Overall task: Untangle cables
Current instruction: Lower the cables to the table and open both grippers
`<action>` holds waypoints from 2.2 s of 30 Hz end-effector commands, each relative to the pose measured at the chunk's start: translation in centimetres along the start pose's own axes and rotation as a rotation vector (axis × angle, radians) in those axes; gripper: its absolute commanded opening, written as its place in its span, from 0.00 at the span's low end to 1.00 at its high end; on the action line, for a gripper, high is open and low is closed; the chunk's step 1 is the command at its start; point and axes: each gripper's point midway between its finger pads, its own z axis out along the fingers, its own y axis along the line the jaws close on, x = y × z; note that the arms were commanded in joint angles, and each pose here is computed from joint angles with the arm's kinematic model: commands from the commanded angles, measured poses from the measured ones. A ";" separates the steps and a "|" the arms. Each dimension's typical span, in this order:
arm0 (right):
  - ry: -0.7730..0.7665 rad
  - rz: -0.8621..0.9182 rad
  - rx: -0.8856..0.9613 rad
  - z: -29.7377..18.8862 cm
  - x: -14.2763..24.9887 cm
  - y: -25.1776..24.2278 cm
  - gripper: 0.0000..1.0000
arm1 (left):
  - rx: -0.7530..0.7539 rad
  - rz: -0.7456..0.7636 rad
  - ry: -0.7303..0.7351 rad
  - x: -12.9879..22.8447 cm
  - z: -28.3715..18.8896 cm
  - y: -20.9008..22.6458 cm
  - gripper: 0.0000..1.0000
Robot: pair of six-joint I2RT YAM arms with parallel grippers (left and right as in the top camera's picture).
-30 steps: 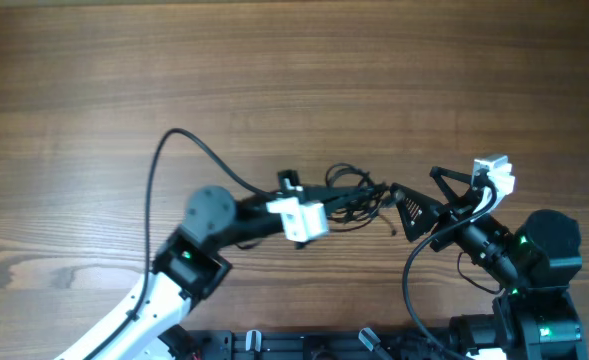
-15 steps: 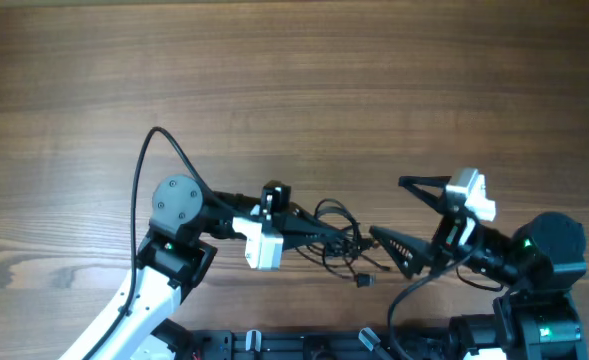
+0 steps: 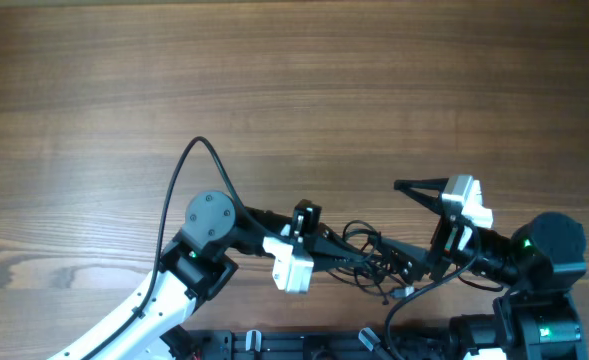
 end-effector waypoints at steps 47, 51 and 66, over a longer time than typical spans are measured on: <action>0.287 0.563 0.753 -4.1 10.6 -11.6 1.00 | -0.733 -0.435 0.182 5.9 -2.2 9.5 0.04; 0.320 0.594 0.726 -3.4 10.7 -11.8 1.00 | -0.925 -0.620 0.256 9.3 -4.8 10.1 0.04; 0.331 0.555 0.666 -3.3 8.2 -10.3 1.00 | -1.089 -0.750 0.606 17.3 -8.9 7.0 1.00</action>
